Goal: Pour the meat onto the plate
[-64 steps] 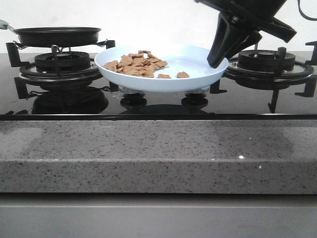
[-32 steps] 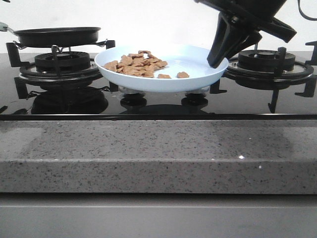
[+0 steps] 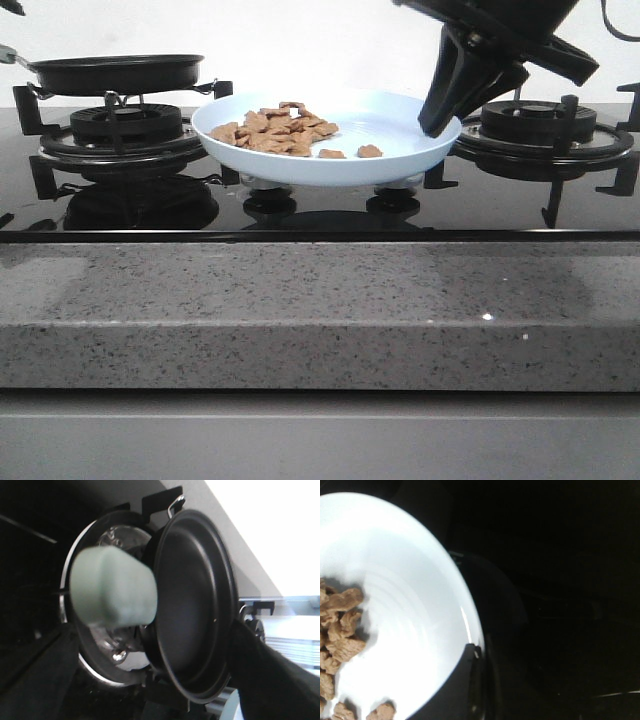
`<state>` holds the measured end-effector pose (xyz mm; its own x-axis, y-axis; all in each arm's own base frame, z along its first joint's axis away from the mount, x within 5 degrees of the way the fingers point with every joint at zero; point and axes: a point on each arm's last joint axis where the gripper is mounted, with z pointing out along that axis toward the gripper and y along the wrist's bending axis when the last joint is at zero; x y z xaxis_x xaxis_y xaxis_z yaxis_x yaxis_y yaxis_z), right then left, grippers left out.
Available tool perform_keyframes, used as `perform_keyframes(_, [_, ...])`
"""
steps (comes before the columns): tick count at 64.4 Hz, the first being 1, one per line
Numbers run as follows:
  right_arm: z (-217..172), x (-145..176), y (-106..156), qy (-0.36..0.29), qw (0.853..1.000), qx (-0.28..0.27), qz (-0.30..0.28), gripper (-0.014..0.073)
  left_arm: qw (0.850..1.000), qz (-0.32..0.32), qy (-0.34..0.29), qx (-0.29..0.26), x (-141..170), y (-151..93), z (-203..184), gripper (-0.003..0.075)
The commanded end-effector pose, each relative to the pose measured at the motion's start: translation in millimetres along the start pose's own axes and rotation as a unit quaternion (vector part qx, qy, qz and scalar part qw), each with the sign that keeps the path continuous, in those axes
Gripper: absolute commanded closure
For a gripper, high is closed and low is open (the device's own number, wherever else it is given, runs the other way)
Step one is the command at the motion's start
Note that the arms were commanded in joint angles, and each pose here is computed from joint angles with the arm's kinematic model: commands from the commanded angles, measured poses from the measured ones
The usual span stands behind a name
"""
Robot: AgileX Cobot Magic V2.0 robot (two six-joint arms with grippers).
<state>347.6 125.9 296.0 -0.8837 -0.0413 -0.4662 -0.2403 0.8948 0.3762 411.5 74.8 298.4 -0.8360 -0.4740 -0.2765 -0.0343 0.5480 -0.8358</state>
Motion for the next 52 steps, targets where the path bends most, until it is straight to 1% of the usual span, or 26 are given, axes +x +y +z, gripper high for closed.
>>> perform_keyframes(1, [-20,-8,9,-0.042,0.999,-0.009,-0.013,0.0654,0.999,0.034,-0.007,0.029,5,-36,-19,0.0134])
perform_keyframes(12, [-20,-8,9,-0.042,0.999,-0.009,-0.013,0.0654,0.999,0.050,0.000,0.018,9,-43,-25,0.0136])
perform_keyframes(17, [-20,-8,9,-0.042,0.999,-0.009,-0.013,0.0654,0.998,0.056,-0.001,0.011,11,-47,-29,0.0167])
perform_keyframes(22, [-20,-8,9,-0.042,0.999,-0.009,-0.013,0.0654,0.998,0.062,-0.002,0.006,13,-49,-31,0.0242])
perform_keyframes(23, [-20,-8,9,-0.042,0.999,-0.009,-0.013,0.0654,0.998,0.063,-0.002,0.004,13,-50,-32,0.0270])
perform_keyframes(27, [-20,-8,9,-0.042,0.999,-0.009,-0.013,0.0654,0.998,0.065,-0.004,0.002,14,-52,-34,0.0337])
perform_keyframes(30, [-20,-8,9,-0.042,0.999,-0.009,-0.013,0.0654,0.998,0.061,-0.002,-0.002,15,-52,-33,0.0407])
perform_keyframes(34, [-20,-8,9,-0.042,0.999,-0.009,-0.013,0.0654,0.998,0.063,-0.001,-0.003,16,-54,-34,0.0465])
perform_keyframes(42, [-20,-8,9,-0.042,0.999,-0.009,-0.013,0.0654,0.997,0.076,0.010,-0.018,20,-58,-29,0.0621])
perform_keyframes(47, [-20,-8,9,-0.042,0.999,-0.009,-0.013,0.0654,0.996,0.081,0.016,-0.016,23,-62,-25,0.0673])
perform_keyframes(52, [-20,-8,9,-0.042,0.999,-0.009,-0.013,0.0654,0.996,0.084,0.021,-0.011,25,-66,-21,0.0703])
